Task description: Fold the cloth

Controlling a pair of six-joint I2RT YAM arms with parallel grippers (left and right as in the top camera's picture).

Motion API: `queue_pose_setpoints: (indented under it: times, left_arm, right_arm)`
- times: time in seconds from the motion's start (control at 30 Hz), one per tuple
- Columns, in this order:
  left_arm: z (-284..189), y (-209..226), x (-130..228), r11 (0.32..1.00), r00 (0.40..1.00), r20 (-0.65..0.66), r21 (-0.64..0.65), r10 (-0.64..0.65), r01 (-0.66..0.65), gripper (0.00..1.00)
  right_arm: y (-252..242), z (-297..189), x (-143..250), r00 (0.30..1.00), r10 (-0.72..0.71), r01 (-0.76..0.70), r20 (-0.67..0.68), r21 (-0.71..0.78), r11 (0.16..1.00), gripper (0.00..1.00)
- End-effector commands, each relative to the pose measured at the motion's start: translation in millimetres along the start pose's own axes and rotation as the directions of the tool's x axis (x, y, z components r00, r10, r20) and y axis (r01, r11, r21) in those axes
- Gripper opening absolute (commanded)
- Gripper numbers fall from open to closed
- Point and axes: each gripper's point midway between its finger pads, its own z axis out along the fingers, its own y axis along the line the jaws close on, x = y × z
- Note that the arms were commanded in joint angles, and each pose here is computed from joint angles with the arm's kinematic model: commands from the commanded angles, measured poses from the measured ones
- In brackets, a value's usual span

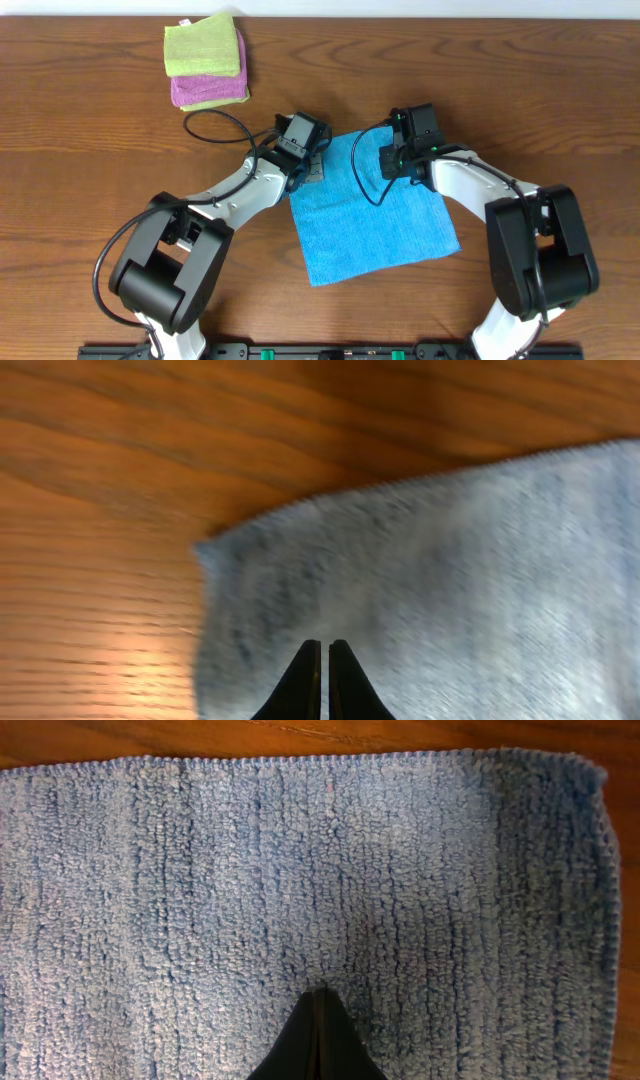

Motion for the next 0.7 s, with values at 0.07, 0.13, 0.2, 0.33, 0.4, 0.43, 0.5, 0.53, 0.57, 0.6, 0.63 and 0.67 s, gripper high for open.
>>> queue_pose_setpoints:
  times: [0.07, 0.13, 0.2, 0.33, 0.4, 0.43, 0.5, 0.53, 0.57, 0.6, 0.63, 0.67]
  left_arm:
    - [6.2, 12.5, -8.1, 0.997, 0.999, 0.041, -0.073, -0.034, 0.037, 0.06]
    - [13.3, 14.8, -0.9, 0.996, 0.999, 0.017, -0.084, -0.03, 0.031, 0.06]
    - [22.7, 13.7, 10.3, 0.997, 0.999, -0.03, -0.07, -0.029, 0.027, 0.06]
    - [32.2, 17.3, 19.0, 0.996, 0.997, -0.056, -0.084, -0.045, 0.041, 0.06]
    - [32.2, 19.7, 16.1, 0.995, 0.998, -0.042, -0.096, -0.045, 0.041, 0.06]
    - [32.1, 22.0, 13.2, 0.993, 0.999, -0.029, -0.108, -0.046, 0.042, 0.06]
    - [32.2, 24.5, 7.7, 0.992, 0.999, -0.006, -0.116, -0.047, 0.046, 0.06]
    - [32.4, 23.8, 5.2, 0.993, 0.999, 0.003, -0.111, -0.049, 0.049, 0.06]
    - [32.7, 22.7, 1.7, 0.993, 0.998, 0.015, -0.103, -0.053, 0.054, 0.06]
    - [33.0, 21.4, -2.7, 0.994, 0.998, 0.029, -0.092, -0.059, 0.061, 0.06]
    - [33.1, 19.6, -5.2, 0.994, 0.997, 0.039, -0.085, -0.06, 0.063, 0.06]
    - [33.2, 17.3, -8.6, 0.995, 0.997, 0.053, -0.074, -0.063, 0.066, 0.06]
  right_arm:
    - [-17.7, 17.8, 40.9, 0.991, 0.058, -0.05, -0.121, 0.069, 0.996, 0.01]
    - [-17.7, 17.8, 40.9, 0.989, 0.088, -0.08, -0.119, 0.072, 0.994, 0.01]
    - [-17.6, 17.8, 40.8, 0.987, 0.107, -0.099, -0.117, 0.074, 0.992, 0.01]
    - [-17.9, 17.5, 43.2, 0.986, 0.11, -0.101, -0.126, 0.076, 0.992, 0.01]
    - [-18.2, 17.0, 46.9, 0.984, 0.11, -0.1, -0.141, 0.079, 0.992, 0.01]
    - [-18.6, 16.4, 50.3, 0.982, 0.111, -0.099, -0.155, 0.082, 0.992, 0.01]
    - [-19.5, 14.6, 59.3, 0.973, 0.129, -0.113, -0.189, 0.093, 0.989, 0.01]
    - [-19.9, 12.9, 63.7, 0.968, 0.144, -0.125, -0.206, 0.101, 0.987, 0.01]
    - [-20.2, 11.1, 68.6, 0.961, 0.16, -0.139, -0.224, 0.109, 0.984, 0.01]
    - [-20.7, 8.2, 73.0, 0.953, 0.186, -0.161, -0.239, 0.12, 0.98, 0.01]
    - [-20.8, 6.2, 75.8, 0.946, 0.208, -0.181, -0.248, 0.129, 0.975, 0.02]
    - [-20.6, 3.9, 78.1, 0.938, 0.235, -0.205, -0.254, 0.139, 0.969, 0.02]
